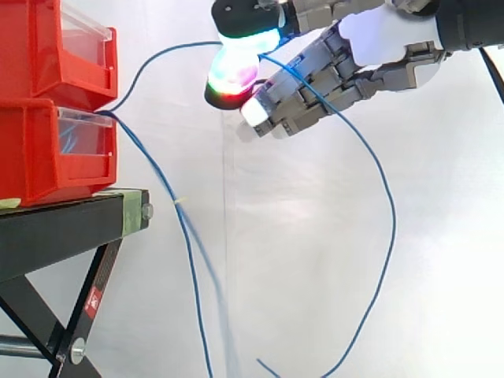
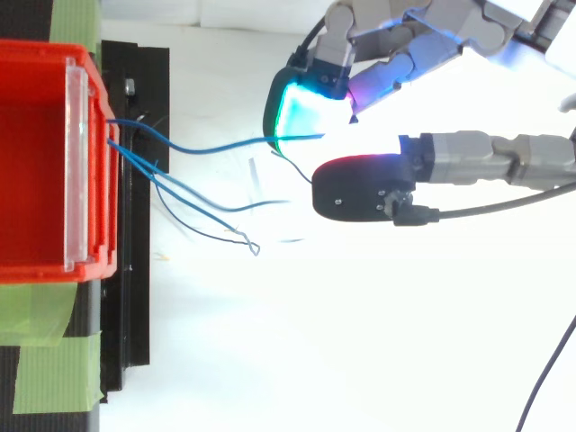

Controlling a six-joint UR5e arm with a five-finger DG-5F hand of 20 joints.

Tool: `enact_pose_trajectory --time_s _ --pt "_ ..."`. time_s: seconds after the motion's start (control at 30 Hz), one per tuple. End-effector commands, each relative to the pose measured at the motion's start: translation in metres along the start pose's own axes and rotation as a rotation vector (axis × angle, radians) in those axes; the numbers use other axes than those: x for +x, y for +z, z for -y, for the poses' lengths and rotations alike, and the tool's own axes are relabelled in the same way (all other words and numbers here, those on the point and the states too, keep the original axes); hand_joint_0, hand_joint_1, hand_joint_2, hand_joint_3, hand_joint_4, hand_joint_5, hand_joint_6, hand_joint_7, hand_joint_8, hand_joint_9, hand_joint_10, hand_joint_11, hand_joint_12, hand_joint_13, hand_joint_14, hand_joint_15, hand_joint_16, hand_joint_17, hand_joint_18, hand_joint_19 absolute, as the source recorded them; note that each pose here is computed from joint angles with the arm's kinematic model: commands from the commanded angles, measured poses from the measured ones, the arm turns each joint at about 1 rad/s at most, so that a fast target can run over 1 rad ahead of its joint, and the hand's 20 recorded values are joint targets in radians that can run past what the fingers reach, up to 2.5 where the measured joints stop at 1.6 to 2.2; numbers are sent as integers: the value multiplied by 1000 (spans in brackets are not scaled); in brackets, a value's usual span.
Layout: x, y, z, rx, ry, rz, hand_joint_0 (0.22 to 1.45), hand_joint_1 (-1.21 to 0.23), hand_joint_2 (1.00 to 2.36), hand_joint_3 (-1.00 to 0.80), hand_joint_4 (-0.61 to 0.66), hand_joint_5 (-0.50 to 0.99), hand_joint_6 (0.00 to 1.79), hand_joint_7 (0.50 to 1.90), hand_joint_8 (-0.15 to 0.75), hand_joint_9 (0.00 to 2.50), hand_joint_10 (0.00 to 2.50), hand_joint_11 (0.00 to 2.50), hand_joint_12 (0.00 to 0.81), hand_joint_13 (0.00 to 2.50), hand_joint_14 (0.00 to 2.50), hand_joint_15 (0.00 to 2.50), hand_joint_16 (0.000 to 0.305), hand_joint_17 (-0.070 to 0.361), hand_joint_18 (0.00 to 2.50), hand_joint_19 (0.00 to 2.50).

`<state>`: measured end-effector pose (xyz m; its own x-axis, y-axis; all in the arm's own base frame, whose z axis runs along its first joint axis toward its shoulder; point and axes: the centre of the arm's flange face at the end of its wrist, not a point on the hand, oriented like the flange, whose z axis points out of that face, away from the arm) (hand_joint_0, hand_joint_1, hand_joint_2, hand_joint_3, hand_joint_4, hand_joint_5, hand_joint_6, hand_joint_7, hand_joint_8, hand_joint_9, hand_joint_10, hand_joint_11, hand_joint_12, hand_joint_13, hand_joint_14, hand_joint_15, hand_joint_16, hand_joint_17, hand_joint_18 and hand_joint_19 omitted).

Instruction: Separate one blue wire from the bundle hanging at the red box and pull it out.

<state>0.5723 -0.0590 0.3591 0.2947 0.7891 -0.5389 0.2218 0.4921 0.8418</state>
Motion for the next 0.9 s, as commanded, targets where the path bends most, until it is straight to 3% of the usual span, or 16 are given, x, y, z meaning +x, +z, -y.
enact_pose_trajectory --time_s 0.0,0.13,0.4,0.5,0.87 --pt "4 -3 -1 6 -6 -12 605 -755 1025 -41 127 -170 794 1092 300 664 11 441 355 219 5 163 49 109 155 217" --pt "11 -8 -2 21 -22 -40 603 -742 1023 -42 129 -178 812 1053 285 549 9 385 342 123 4 148 48 109 67 216" --pt "24 -18 -6 44 9 -85 602 -743 1023 -43 128 -176 810 1059 286 522 10 406 341 103 4 145 49 109 31 219" --pt "28 -22 -6 59 -7 -107 602 -743 1023 -45 130 -176 809 1059 288 529 10 409 342 103 4 145 49 110 30 216" --pt "29 -23 -6 63 -15 -113 605 -744 1023 -65 132 -177 808 1063 289 529 10 418 344 102 5 151 50 112 28 209"
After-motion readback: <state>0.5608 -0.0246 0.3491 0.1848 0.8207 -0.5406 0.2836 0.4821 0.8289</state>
